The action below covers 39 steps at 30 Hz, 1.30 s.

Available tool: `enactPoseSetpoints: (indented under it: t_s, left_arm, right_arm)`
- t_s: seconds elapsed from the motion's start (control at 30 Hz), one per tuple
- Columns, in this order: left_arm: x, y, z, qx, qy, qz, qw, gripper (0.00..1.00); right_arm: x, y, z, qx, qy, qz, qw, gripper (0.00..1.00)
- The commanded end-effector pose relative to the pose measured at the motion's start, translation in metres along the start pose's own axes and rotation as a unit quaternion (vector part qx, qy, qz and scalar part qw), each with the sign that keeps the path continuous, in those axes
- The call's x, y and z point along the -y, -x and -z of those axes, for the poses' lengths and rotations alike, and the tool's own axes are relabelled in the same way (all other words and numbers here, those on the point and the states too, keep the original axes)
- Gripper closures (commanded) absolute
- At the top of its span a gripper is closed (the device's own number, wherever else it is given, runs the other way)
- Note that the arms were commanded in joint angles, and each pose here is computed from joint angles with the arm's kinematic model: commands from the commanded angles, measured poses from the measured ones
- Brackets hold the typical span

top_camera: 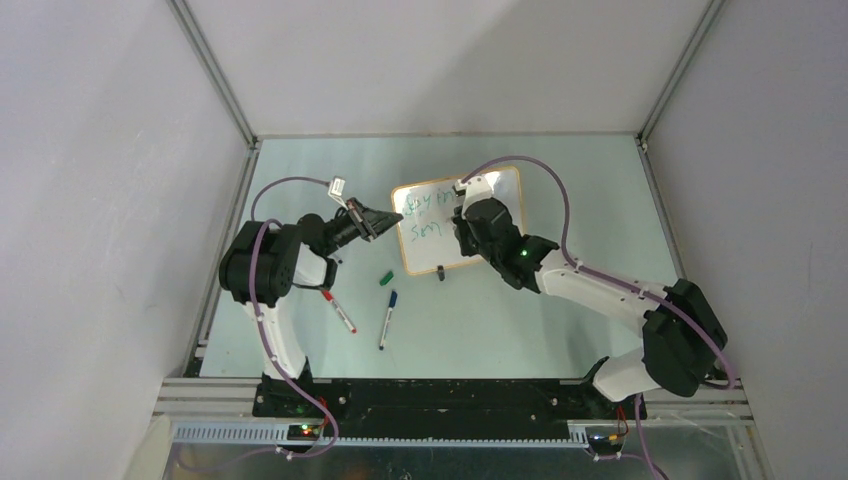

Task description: Write a sentence on the whiteboard

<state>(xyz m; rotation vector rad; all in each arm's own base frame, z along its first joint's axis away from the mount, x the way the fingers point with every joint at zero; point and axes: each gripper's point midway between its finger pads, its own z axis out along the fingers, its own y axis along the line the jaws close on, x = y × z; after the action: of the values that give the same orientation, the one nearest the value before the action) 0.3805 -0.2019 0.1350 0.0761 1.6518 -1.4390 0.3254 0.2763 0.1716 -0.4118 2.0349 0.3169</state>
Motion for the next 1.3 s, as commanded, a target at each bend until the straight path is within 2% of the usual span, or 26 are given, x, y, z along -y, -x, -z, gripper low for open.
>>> enactPoseSetpoints:
  t_s: [0.0,1.27]
  left_arm:
    - [0.011,0.008,-0.006,0.005,-0.026,-0.02,0.999,1.0]
    - [0.011,0.007,-0.006,0.005,-0.025,-0.022,0.999,1.0]
  right_arm:
    - [-0.002,0.021,-0.003,0.018,-0.001,-0.01,1.0,1.0]
    - [0.002,0.016,-0.025,-0.005,-0.019,-0.016,1.0,1.0]
